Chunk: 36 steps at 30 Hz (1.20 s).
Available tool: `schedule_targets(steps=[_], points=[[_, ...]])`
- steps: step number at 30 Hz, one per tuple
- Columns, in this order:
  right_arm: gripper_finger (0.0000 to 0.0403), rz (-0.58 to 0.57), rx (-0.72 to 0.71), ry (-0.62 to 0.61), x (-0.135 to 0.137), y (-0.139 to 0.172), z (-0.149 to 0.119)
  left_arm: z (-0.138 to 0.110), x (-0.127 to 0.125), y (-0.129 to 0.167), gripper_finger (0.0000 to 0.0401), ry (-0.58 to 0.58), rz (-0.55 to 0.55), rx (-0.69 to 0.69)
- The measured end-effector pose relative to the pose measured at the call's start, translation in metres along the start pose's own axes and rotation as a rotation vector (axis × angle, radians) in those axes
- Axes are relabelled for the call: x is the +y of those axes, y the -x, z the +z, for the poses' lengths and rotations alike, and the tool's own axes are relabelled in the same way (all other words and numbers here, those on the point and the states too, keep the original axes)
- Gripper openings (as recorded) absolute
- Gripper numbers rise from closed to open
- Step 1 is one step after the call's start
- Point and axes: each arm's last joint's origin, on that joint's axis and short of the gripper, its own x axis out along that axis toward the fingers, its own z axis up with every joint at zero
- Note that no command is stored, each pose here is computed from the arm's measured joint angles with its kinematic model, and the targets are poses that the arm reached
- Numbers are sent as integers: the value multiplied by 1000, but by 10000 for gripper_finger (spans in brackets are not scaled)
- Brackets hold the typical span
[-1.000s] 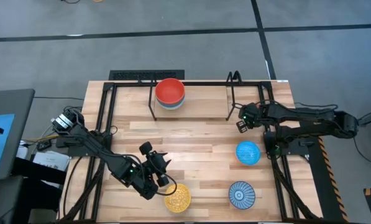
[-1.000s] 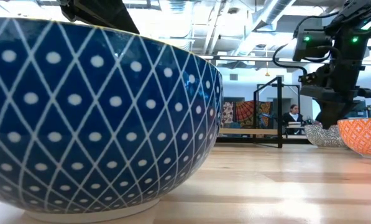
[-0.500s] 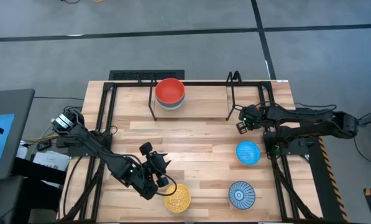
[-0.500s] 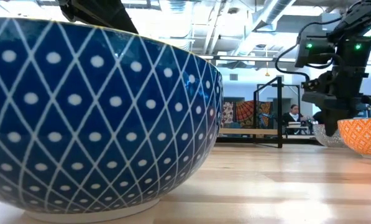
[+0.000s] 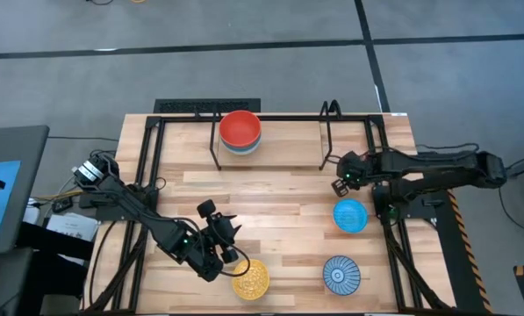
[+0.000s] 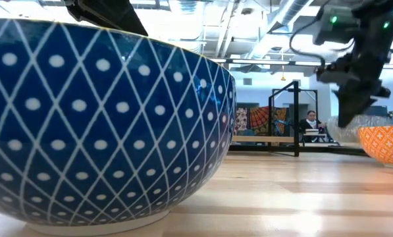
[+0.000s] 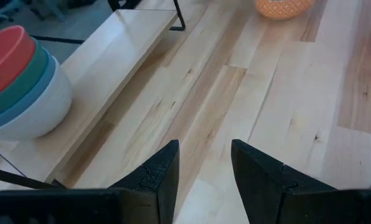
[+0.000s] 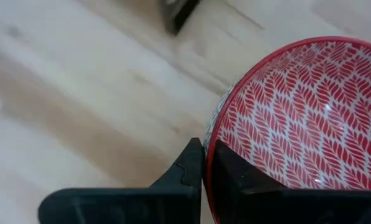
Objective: Place and stack bowls onto a shelf
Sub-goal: Put the red pattern bowl on the shelf
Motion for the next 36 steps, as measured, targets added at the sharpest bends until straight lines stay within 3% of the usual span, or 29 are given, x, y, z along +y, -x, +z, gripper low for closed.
schedule_targets(steps=[2,6,10,16,23,28,36], points=[[37,22,0,79,7,12,-1,0,0,0,132,0,5,-5],[37,118,-19,347,25,35,-6,2,1,0,132,-1,56,-54],[37,243,-46,558,42,55,-17,9,-2,-1,132,-73,57,-100],[37,448,-127,681,65,80,-32,35,-6,-17,132,-173,-87,-167],[37,683,-246,833,102,90,-48,72,8,-44,134,-234,-255,-330],[37,695,-275,977,131,74,-56,82,21,-62,160,-221,-437,-342],[37,609,-252,1140,167,55,-55,85,39,-83,196,-362,-523,-341]])
